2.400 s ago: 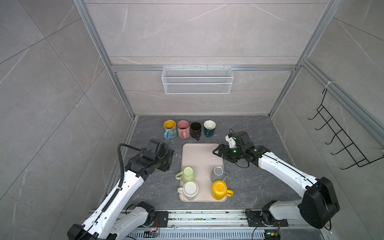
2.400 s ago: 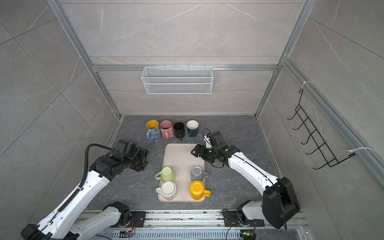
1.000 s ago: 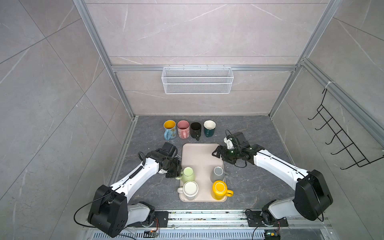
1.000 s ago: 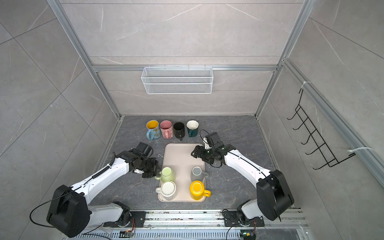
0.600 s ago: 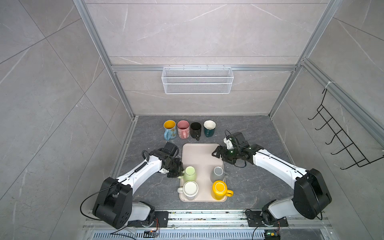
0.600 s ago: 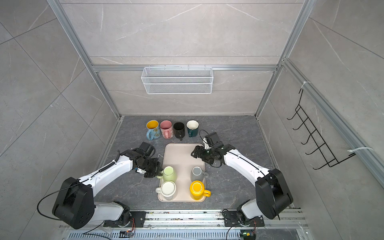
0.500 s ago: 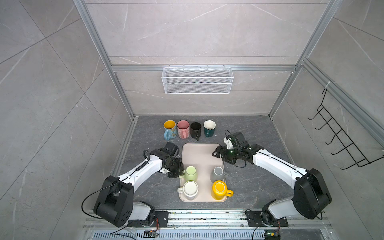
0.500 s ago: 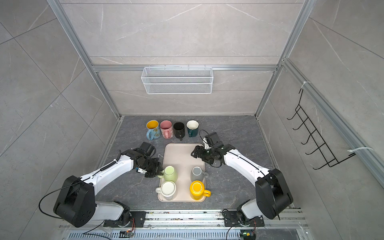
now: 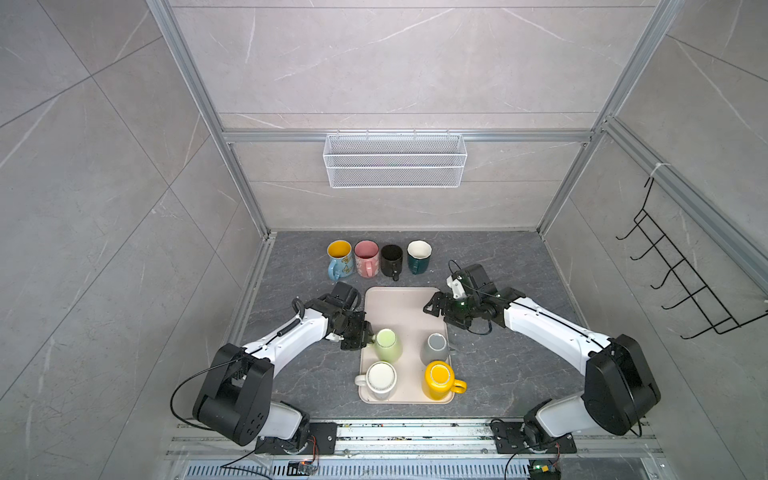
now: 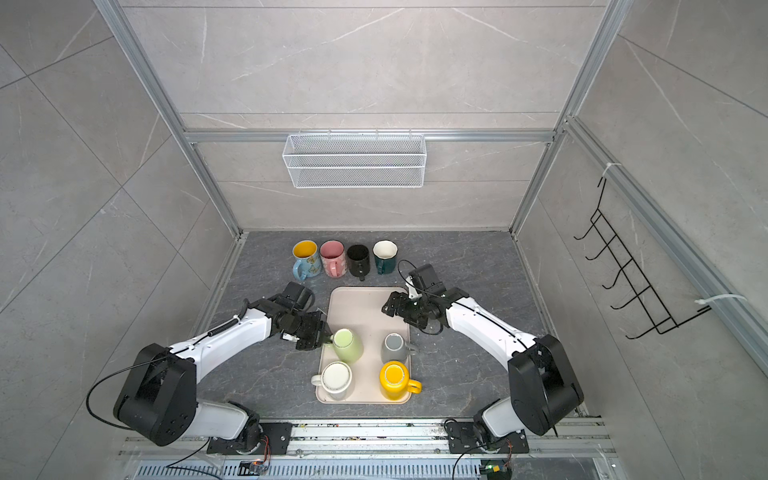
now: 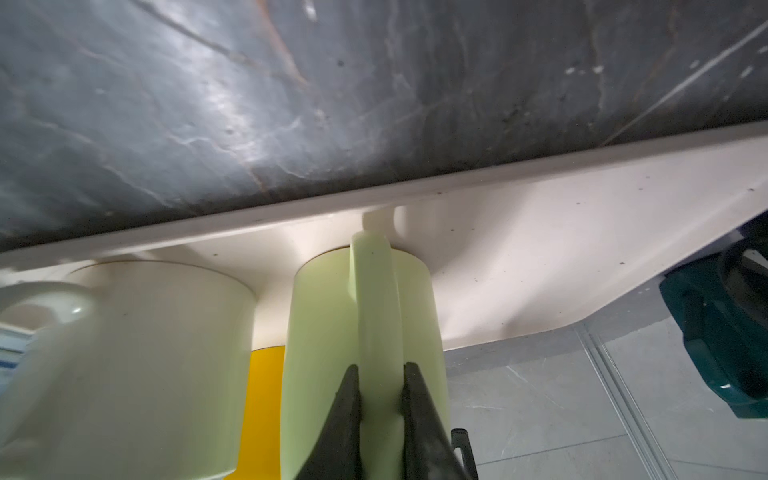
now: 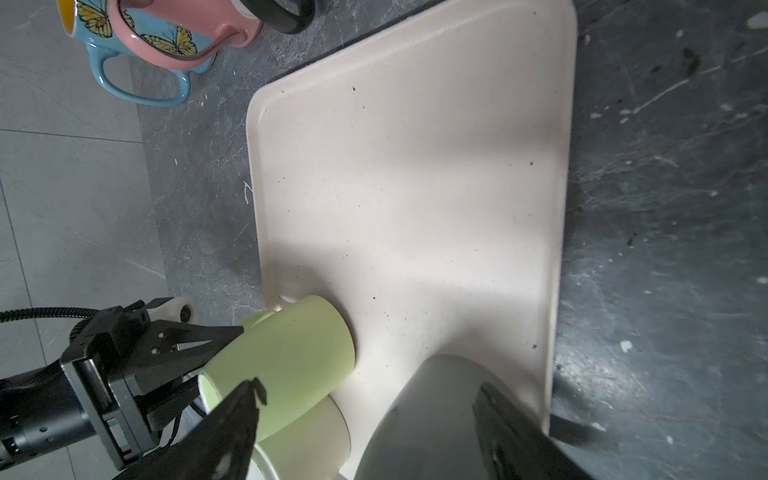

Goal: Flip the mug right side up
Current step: 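Grasp the lying light green mug's handle with the left gripper, then lift the light green mug and rotate it upright toward the right gripper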

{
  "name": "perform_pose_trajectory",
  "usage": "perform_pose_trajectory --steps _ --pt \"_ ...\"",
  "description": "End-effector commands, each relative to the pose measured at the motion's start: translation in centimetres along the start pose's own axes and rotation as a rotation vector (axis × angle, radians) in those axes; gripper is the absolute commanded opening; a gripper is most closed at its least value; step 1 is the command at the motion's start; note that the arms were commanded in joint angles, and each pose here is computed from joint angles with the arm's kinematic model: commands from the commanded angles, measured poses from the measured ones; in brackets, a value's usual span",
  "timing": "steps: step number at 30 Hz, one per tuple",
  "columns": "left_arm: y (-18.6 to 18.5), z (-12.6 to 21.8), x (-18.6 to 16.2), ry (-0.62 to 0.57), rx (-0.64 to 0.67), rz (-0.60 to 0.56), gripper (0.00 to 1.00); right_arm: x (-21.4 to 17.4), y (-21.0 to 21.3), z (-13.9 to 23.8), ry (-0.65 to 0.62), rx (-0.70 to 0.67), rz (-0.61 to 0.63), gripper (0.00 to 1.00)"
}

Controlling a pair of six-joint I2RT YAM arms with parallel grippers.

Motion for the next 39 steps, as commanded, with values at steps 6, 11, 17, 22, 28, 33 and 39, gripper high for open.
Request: perform_pose_trajectory --steps 6,11,17,22,28,33,39 --pt "-5.6 1.0 -1.1 0.070 -0.372 -0.258 0.00 0.3 0.4 0.6 -0.010 -0.021 0.018 0.83" --pt "-6.2 3.0 -1.0 0.007 -0.557 -0.332 0.00 0.2 0.3 0.5 -0.008 -0.024 0.016 0.83" --pt "-7.5 5.4 -2.7 -0.019 -0.663 -0.577 0.00 0.2 0.4 0.3 -0.002 -0.019 0.014 0.83" --pt "-9.0 7.3 -4.8 -0.031 -0.780 -0.811 0.00 0.1 0.4 0.6 -0.005 -0.018 0.013 0.83" --pt "-9.1 10.2 -7.6 -0.112 -0.916 -1.146 0.00 0.1 0.4 1.2 -0.018 -0.030 0.016 0.82" --pt "-8.2 11.3 -9.2 -0.205 -0.944 -1.375 0.00 0.3 0.7 1.4 -0.022 -0.034 0.021 0.81" --pt "-6.4 11.9 -10.7 -0.376 -0.972 -1.610 0.00 0.7 1.1 2.3 -0.033 -0.048 0.045 0.80"
Point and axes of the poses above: each gripper's point midway between its finger pads, its own z axis back along the fingers, its own y axis along the line the jaws close on, x = y × z, the point moved 6 cm from there along z, back along the fingers
